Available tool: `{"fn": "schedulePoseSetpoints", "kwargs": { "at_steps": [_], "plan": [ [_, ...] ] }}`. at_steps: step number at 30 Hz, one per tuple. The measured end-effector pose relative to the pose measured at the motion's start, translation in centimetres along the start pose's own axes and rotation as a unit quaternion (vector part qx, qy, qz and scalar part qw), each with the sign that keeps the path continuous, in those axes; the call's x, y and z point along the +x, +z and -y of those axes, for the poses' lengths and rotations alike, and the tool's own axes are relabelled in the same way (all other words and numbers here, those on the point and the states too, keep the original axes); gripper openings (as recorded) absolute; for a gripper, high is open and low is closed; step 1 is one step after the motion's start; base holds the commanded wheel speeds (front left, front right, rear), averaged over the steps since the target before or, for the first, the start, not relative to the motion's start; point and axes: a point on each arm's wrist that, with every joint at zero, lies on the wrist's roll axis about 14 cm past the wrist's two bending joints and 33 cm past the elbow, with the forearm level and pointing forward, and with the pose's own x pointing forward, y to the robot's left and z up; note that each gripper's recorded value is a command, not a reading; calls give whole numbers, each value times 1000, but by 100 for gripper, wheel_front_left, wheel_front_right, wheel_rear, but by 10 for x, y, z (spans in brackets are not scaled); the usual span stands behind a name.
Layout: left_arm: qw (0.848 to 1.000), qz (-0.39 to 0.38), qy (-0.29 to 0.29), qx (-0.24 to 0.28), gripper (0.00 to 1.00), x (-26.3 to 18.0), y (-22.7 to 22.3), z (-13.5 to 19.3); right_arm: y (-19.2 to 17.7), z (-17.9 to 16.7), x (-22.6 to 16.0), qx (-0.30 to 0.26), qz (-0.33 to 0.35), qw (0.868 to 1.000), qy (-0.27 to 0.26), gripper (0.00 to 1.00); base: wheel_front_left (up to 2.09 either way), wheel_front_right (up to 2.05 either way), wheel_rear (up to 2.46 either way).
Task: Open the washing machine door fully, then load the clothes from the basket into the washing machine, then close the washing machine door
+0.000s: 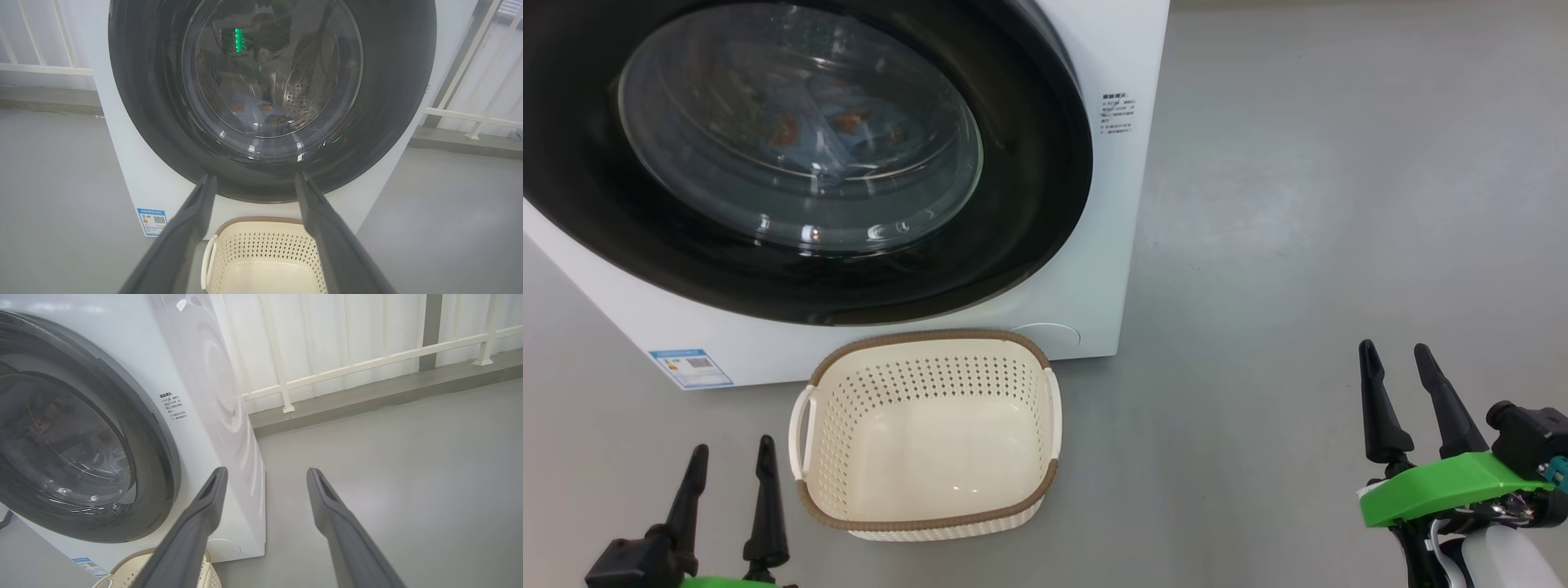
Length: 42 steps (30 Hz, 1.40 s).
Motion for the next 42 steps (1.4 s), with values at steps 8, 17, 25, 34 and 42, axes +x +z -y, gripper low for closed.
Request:
{"fn": "schedulePoseSetpoints", "kwargs": {
  "at_steps": [8,17,25,34,42],
  "plan": [
    [1000,0,0,3,100,-1,0,0,0,0,-2,0,0,1000,-1,100,0,0,0],
    [1000,-1,1,4,100,-1,-1,-1,-2,0,-1,1,-3,1000,0,100,0,0,0],
    [1000,-2,2,8,100,-1,-1,-2,-4,-1,0,2,-5,1000,0,100,0,0,0],
    [1000,-3,10,7,100,-1,-2,-6,-6,-1,2,2,-7,1000,0,100,0,0,0],
    [1000,-4,13,9,100,-2,-3,-9,-7,-2,3,3,-9,1000,1,100,0,0,0]
  ]
}}
